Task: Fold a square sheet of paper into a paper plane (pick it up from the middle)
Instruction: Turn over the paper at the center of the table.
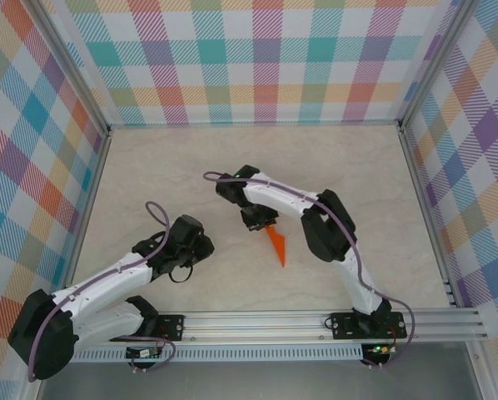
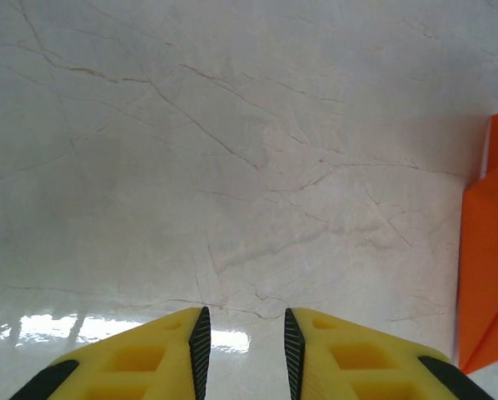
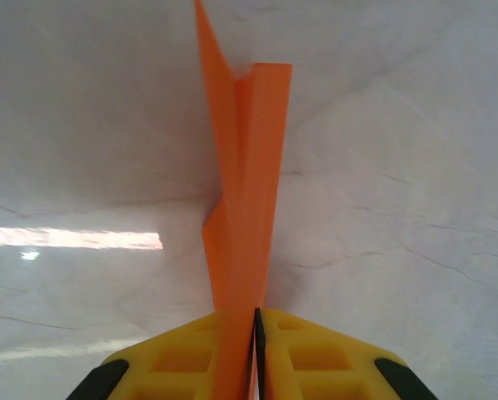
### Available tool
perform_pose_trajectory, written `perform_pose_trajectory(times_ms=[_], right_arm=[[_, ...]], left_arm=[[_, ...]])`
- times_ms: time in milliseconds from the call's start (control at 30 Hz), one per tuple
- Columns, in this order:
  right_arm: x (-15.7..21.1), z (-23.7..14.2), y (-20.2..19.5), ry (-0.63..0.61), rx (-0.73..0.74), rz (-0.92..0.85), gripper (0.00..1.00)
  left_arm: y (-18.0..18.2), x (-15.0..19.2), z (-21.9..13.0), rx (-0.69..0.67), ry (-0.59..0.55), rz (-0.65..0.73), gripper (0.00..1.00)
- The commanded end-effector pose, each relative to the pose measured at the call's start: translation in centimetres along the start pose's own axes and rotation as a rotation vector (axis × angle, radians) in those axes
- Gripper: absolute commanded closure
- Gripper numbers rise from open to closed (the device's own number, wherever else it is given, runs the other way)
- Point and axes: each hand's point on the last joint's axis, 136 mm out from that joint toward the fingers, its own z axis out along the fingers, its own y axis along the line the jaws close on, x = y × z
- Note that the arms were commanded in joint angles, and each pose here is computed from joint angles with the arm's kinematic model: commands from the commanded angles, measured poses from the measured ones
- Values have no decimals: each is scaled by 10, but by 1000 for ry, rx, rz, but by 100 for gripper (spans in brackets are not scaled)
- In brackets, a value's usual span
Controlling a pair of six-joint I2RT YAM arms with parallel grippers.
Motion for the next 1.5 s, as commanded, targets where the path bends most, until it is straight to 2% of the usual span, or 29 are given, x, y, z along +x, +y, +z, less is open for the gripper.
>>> perform_pose_trajectory(times_ms=[0,67,100,133,233,267,333,433,567,633,700,833,1000,1233,1467], right_arm=[[10,-9,32,60,-70,-30,76],[6,-20,61,49,-200,-44,66],[3,-28,73,36,-271,-47,57],[1,-39,82,18,-343,-47,54],[-7,-70,91,-70,-490,-46,44],[-8,-80,90,-101,-530,-45,36],[-9,-97,82,-161,-597,-31,34],[-5,-100,58,-208,-662,33,32],[12,-96,48,-195,-860,53,42],[23,-93,47,-178,-947,45,55],[32,-94,51,-173,-1019,26,61],[50,-81,58,-121,-1066,-4,72],[54,-59,63,-79,-1040,0,74],[37,-30,65,-87,-967,57,75],[26,-1,56,-76,-1014,159,76]], left_arm=[[13,-1,-3,-33,-15,-28,68],[14,0,-3,-27,-15,-33,67],[14,0,-3,-25,-14,-33,67],[13,0,-3,-23,-15,-33,67],[13,1,-4,-18,-9,-35,66],[12,1,-4,-15,-8,-35,66],[12,1,-4,-14,-6,-34,65],[12,2,-3,-10,-4,-32,64],[10,4,0,3,7,-34,63],[8,4,1,9,14,-32,63],[4,5,3,18,23,-29,62],[-3,9,9,34,60,-24,61],[-11,15,18,47,109,-22,59],[-19,18,24,49,150,-7,57],[-24,19,28,48,174,-4,52]])
